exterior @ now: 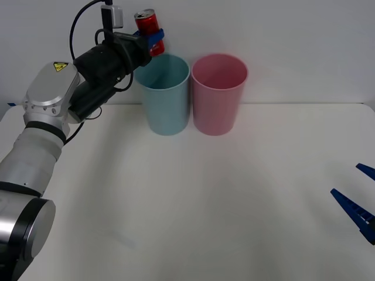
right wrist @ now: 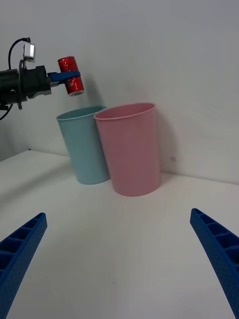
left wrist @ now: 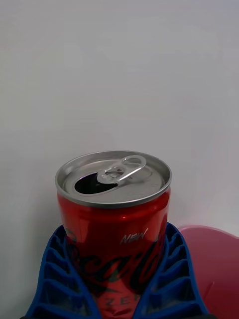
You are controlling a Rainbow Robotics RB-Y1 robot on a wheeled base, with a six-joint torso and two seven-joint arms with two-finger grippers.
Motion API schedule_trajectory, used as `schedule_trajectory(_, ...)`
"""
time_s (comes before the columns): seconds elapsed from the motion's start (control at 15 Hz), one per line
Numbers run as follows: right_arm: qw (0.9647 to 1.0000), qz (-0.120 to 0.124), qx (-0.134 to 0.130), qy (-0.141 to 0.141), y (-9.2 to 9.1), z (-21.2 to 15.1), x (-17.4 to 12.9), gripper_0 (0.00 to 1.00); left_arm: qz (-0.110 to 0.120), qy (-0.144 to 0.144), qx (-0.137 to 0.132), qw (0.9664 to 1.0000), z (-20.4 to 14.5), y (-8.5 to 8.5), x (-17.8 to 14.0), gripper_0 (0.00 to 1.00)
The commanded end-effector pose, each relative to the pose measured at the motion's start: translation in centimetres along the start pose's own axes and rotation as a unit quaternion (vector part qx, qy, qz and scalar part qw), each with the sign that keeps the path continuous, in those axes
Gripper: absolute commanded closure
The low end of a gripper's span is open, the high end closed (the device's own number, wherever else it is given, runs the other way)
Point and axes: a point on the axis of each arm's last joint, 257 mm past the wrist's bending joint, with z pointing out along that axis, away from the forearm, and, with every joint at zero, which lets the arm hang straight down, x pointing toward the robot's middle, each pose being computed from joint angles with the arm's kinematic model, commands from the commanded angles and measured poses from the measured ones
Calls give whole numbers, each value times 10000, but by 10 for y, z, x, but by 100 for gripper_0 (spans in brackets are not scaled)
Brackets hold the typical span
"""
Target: Grasp the object on the table and drop it into the matching bin: aluminum can to the light blue bin, PET bottle to the pink bin.
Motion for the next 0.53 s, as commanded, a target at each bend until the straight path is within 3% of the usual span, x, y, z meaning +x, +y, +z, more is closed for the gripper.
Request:
schedule_trajectory(0.07,10000,0,0,0,0,0,0,0,6,-7,24,10000,1,-3,1,54)
schedule_trajectory(0.13,10000,0,0,0,0,0,0,0,16,0,16,10000,1,-2,1,0)
schedule_trajectory(0.53,10000,0,0,0,0,0,0,0,-2,-18,45,10000,-1,-2,1,0)
